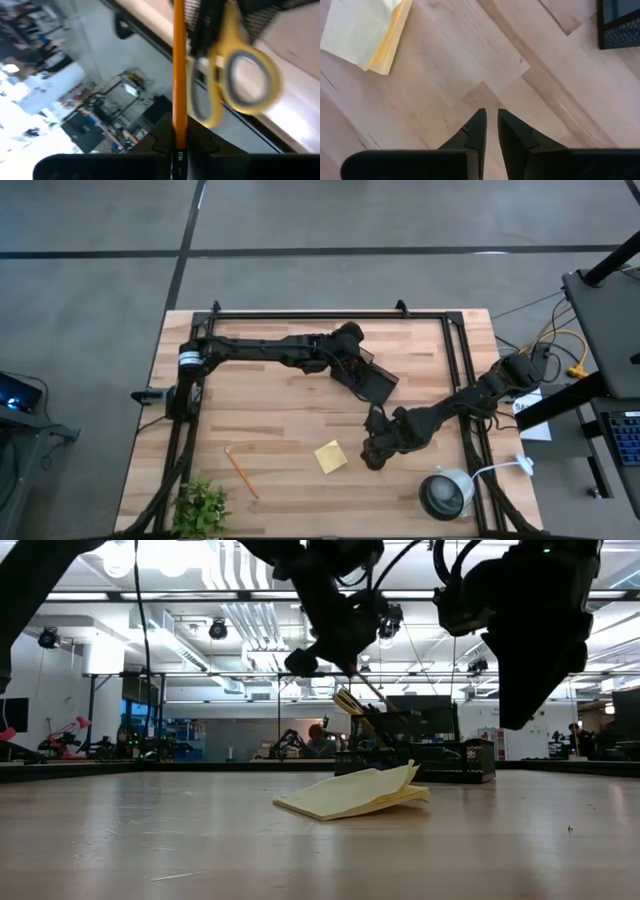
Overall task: Pick and place office supplies into organizer
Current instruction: Put the top yellow pencil into the black desk organizer, then put the yellow pencil into the black desk organizer
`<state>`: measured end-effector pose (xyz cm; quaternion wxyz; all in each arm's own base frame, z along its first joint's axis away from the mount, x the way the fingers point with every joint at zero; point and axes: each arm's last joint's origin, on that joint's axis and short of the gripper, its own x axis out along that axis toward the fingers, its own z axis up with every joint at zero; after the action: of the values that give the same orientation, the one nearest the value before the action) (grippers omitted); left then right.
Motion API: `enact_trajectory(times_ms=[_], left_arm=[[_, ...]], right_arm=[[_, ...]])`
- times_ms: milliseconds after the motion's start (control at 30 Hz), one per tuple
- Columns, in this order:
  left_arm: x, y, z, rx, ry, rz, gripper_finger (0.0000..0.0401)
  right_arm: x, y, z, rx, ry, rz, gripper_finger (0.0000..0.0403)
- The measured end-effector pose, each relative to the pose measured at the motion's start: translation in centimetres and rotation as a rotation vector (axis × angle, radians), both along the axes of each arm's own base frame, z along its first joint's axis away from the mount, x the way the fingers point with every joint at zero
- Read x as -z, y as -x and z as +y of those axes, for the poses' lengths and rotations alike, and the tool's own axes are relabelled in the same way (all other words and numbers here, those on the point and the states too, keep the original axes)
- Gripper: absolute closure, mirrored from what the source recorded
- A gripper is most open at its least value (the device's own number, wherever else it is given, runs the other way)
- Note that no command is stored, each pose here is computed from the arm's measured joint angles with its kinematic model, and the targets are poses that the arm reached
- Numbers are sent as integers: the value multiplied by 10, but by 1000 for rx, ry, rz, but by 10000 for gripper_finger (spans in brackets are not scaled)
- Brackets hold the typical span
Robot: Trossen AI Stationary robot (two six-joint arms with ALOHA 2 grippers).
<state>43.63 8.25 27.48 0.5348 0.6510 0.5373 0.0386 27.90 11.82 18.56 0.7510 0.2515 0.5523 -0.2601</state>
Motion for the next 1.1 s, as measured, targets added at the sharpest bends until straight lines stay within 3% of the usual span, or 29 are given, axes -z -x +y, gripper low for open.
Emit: enact_trajectory(times_ms=[233,400,567,667,733,833,933,1033,1100], left_arm=[[-9,-4,-2,77,7,-58,359],[3,-1,-3,64,44,-44,320],[5,1,-7,-105,63,-177,281],[-9,9,-11,-162,52,-242,266],[-27,17,-13,-180,99,-330,261],[-56,39,-17,-214,319,-514,260],[-80,72,-17,-316,736,-632,260],[-96,110,-16,-417,1173,-604,260],[-102,131,-21,-442,1282,-602,260]], right_arm=[[0,1,-1,1,4,14,364],[1,1,-1,3,6,15,364],[3,1,-2,-4,18,21,364],[3,2,-3,0,37,15,364],[3,1,-4,16,32,16,364],[4,-1,-10,56,-5,26,364],[3,-5,-17,63,-40,28,364],[0,-9,-26,59,-45,11,364],[-1,-12,-35,79,-113,28,364]])
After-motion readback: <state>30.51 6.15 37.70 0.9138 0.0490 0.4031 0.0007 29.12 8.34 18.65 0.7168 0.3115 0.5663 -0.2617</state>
